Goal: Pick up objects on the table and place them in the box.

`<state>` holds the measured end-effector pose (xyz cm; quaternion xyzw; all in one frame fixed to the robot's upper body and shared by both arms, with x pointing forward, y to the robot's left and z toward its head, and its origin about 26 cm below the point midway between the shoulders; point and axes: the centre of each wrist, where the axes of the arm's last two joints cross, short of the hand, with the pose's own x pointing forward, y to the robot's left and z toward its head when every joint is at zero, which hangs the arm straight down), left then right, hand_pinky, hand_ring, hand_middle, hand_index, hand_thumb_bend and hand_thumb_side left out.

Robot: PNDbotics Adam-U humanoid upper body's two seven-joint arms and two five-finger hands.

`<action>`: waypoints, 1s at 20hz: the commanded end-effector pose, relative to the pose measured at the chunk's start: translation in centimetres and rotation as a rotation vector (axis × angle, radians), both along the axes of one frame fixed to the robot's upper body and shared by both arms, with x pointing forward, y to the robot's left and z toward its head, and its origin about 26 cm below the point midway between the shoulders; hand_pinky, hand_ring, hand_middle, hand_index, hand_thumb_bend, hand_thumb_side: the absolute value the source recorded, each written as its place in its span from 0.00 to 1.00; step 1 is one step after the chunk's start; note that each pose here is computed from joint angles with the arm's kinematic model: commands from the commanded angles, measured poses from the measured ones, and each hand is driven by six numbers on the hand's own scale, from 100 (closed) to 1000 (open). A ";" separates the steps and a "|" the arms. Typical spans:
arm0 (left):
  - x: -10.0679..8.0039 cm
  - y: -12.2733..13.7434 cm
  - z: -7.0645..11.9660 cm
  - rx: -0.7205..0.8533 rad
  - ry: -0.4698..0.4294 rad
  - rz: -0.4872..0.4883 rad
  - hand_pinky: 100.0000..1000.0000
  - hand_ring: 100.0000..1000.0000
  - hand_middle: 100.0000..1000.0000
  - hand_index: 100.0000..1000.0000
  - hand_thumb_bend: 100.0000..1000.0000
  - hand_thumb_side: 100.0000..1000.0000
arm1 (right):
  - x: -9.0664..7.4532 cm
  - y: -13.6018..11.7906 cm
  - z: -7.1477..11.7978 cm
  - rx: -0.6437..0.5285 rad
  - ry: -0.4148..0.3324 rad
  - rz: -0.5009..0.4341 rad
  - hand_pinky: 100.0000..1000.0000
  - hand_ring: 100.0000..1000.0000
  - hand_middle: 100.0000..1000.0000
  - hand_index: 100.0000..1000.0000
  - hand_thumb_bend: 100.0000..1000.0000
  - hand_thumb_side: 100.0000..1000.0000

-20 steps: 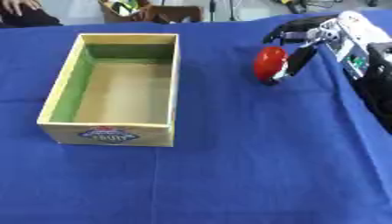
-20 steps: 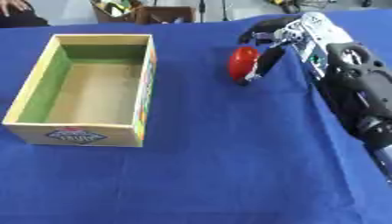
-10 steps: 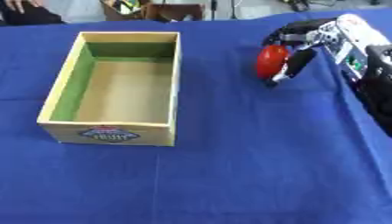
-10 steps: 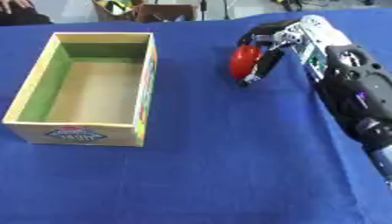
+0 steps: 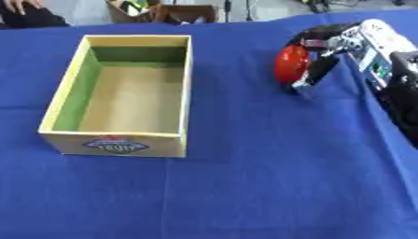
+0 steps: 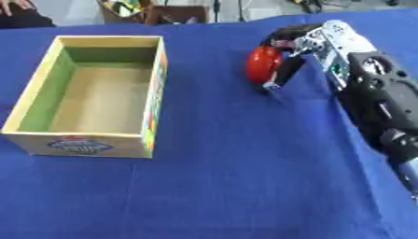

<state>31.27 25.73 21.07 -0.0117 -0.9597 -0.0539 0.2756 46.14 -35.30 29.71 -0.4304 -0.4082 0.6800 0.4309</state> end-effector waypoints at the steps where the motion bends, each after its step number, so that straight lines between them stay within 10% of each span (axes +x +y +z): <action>1: -0.2 -0.1 0.6 0.007 -0.024 -0.006 0.01 0.33 0.40 0.59 0.00 0.79 | -0.1 -0.5 0.7 0.011 -0.004 -0.011 0.27 0.66 0.80 0.88 0.44 0.45; 20: -0.2 -0.2 0.8 0.015 -0.027 -0.012 0.02 0.33 0.41 0.59 0.00 0.80 | -0.8 -0.4 1.7 0.089 0.017 -0.002 0.30 0.68 0.83 1.00 0.57 0.45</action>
